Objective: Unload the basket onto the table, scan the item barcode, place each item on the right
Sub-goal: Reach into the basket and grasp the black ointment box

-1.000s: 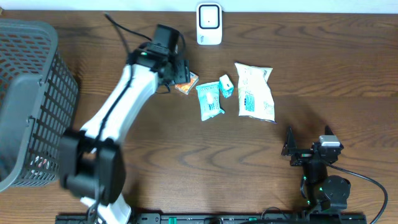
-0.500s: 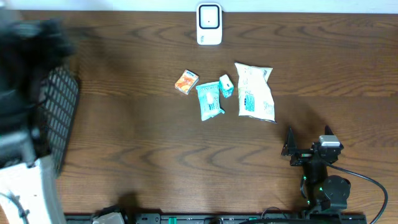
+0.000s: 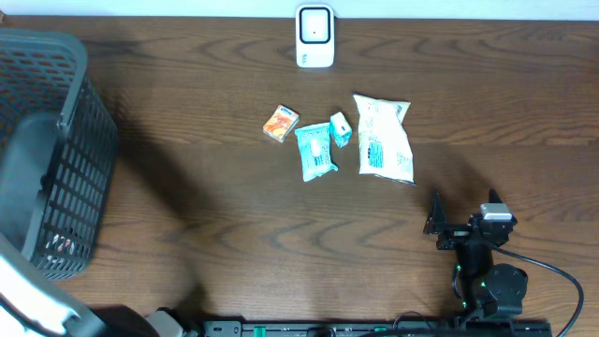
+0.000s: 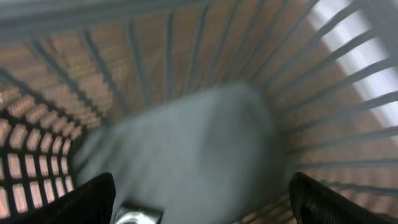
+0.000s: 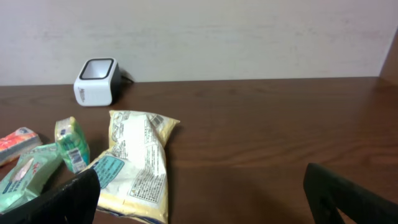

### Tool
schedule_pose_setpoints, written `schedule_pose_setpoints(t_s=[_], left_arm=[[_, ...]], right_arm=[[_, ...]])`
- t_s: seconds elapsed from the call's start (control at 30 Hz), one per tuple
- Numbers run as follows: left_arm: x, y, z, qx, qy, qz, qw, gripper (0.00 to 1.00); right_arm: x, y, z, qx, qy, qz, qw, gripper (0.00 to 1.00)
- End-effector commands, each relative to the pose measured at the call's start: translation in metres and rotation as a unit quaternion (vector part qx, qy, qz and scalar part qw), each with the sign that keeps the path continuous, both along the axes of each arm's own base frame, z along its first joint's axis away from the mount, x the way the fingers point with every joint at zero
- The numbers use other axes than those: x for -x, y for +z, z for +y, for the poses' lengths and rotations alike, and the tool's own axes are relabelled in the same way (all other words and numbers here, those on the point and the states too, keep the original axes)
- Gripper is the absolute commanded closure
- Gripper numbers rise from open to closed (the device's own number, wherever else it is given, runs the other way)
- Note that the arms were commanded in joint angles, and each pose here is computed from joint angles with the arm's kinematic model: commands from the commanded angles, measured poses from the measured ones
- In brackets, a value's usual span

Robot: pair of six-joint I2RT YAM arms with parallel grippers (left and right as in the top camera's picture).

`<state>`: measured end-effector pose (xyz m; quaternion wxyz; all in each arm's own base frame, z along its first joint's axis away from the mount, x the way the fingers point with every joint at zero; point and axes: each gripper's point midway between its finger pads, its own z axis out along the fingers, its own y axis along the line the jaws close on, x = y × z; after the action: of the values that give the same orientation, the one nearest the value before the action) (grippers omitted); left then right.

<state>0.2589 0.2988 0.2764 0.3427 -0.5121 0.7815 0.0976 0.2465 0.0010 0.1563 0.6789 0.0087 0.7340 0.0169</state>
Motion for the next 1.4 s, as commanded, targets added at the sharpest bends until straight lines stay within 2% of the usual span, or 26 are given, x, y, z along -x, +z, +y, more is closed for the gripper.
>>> schedule_pose_setpoints(t_s=[0.0, 0.23, 0.5, 0.6, 0.7, 0.87, 1.2, 1.37], left_arm=[[0.010, -0.056, 0.011, 0.071, 0.011, 0.064, 0.995, 0.12], [0.018, -0.133, 0.004, 0.189, 0.034, 0.140, 0.971, 0.12], [0.027, -0.175, -0.017, 0.278, 0.096, 0.181, 0.938, 0.11], [0.035, -0.180, -0.020, 0.283, 0.101, 0.202, 0.932, 0.07], [0.055, -0.180, -0.016, 0.261, 0.119, 0.248, 0.926, 0.04], [0.077, -0.183, -0.024, 0.261, 0.115, 0.302, 0.910, 0.02], [0.078, -0.209, -0.028, 0.258, 0.066, 0.315, 0.911, 0.02], [0.073, -0.236, -0.045, 0.285, 0.023, 0.295, 0.912, 0.02]], right_arm=[[0.000, -0.001, -0.001, -0.005, -0.003, 0.002, 1.000, 0.01], [0.000, -0.001, -0.001, -0.005, -0.003, 0.002, 1.000, 0.01], [0.000, -0.001, -0.001, -0.005, -0.003, 0.002, 1.000, 0.01], [0.000, -0.001, -0.001, -0.005, -0.003, 0.002, 1.000, 0.01], [0.000, -0.001, -0.001, -0.005, -0.003, 0.002, 1.000, 0.01], [0.000, -0.001, -0.001, -0.005, -0.003, 0.002, 1.000, 0.01], [0.000, -0.001, -0.001, -0.005, -0.003, 0.002, 1.000, 0.01], [0.000, -0.001, -0.001, -0.005, -0.003, 0.002, 1.000, 0.01]])
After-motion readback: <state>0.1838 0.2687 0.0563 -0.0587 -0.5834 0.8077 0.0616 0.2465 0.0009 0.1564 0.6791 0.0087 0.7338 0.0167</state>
